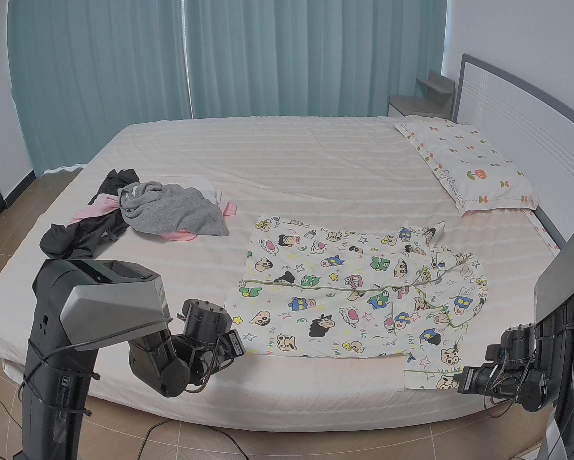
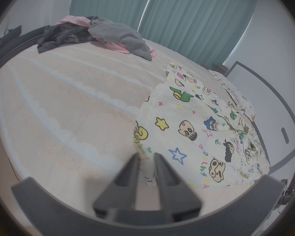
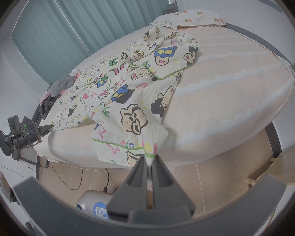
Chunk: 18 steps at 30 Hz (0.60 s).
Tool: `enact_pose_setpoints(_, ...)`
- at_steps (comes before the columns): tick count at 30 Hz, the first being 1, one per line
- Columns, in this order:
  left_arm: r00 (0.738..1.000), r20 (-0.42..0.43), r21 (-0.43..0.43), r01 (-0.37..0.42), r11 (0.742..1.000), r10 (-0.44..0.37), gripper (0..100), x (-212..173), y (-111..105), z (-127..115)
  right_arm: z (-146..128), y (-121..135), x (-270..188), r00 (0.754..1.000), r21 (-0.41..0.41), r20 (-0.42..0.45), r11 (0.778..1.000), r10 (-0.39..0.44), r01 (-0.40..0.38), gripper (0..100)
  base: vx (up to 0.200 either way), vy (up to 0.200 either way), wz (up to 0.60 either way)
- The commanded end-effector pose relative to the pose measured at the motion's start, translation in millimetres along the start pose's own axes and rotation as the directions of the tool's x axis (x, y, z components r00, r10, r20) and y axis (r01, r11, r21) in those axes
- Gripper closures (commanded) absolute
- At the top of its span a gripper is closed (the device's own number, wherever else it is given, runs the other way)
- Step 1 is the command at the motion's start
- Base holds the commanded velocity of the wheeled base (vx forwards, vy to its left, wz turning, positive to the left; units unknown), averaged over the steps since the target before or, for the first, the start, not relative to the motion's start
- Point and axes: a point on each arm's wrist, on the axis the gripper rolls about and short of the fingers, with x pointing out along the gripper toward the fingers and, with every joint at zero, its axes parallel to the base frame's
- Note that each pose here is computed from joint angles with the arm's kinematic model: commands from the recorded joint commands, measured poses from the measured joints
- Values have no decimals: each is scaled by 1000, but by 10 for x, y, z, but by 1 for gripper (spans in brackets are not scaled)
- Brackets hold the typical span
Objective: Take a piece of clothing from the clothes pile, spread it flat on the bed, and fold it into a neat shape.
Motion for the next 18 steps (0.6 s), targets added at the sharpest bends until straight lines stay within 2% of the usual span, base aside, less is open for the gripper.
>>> enact_pose_setpoints(1,1000,8,4,-19,1000,19,100,-13,-1,-29,-9,2,-34,1000,-5,3,1000,1,-1,100,0,0,0)
enact_pose_setpoints(12,999,-31,27,-38,999,39,100,-199,47,-139,7,4,-174,999,-59,-46,998,-21,18,100,0,0,0)
enact_pose_setpoints(14,999,-37,36,-31,999,33,100,-268,31,-156,-18,-8,-231,995,-90,-94,996,-28,20,100,0,0,0)
enact_pose_setpoints(18,999,-41,41,-34,999,36,100,-312,40,-163,-46,-31,-260,991,-112,-134,994,-27,12,100,0,0,0)
